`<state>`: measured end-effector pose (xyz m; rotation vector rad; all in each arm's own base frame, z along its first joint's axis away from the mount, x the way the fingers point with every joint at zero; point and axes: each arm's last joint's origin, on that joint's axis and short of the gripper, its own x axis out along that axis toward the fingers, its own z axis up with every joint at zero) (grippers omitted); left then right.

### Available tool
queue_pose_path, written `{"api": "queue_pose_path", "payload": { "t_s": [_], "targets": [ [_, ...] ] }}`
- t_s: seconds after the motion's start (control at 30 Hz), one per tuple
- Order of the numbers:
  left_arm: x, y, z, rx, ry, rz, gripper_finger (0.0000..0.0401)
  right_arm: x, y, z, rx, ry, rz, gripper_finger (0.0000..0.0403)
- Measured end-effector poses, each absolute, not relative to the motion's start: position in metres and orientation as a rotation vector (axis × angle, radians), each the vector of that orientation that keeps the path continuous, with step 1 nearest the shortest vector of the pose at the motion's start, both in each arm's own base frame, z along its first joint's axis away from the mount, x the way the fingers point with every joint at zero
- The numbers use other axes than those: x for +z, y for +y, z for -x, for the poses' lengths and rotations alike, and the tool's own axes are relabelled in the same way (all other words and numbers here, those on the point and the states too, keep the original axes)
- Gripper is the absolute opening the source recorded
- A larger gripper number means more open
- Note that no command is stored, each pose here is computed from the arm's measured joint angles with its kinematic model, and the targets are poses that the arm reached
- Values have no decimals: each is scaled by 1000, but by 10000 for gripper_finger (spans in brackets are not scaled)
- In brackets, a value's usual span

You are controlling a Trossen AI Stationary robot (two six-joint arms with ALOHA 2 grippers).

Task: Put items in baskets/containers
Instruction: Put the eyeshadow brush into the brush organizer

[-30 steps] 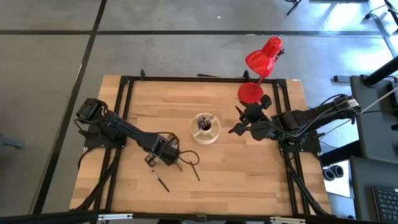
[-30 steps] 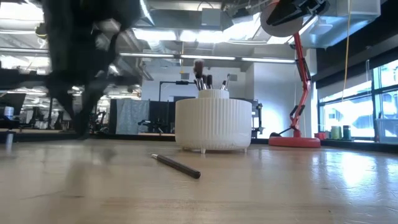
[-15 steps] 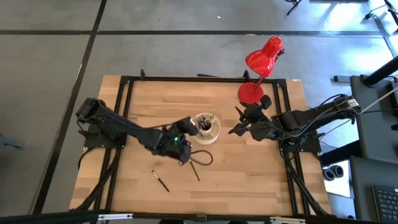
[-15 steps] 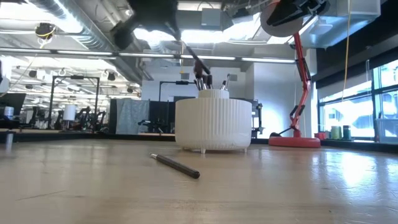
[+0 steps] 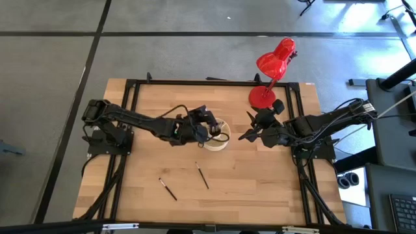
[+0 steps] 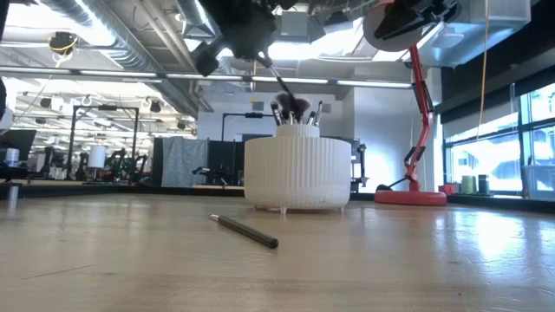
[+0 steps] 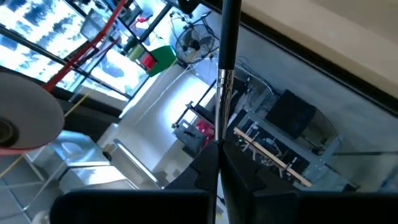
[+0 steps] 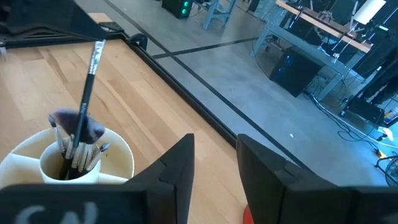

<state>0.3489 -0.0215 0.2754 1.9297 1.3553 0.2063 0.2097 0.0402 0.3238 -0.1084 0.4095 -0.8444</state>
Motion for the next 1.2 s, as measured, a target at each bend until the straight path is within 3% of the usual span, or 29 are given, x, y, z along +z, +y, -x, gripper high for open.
{"api": "queue_pose_path", "payload": {
  "t_s": [0.47,0.97,1.2],
  "targets": [
    [274,-24,-356,-37,1281,-2121,6,321,39,-207,-852,433,115,121],
    [247,-29,-368,-66,1327,-2114,8,321,39,-207,-854,429,99,121],
    [251,-31,-367,19,1276,-2016,42,320,40,-207,-840,439,95,121]
  ]
}}
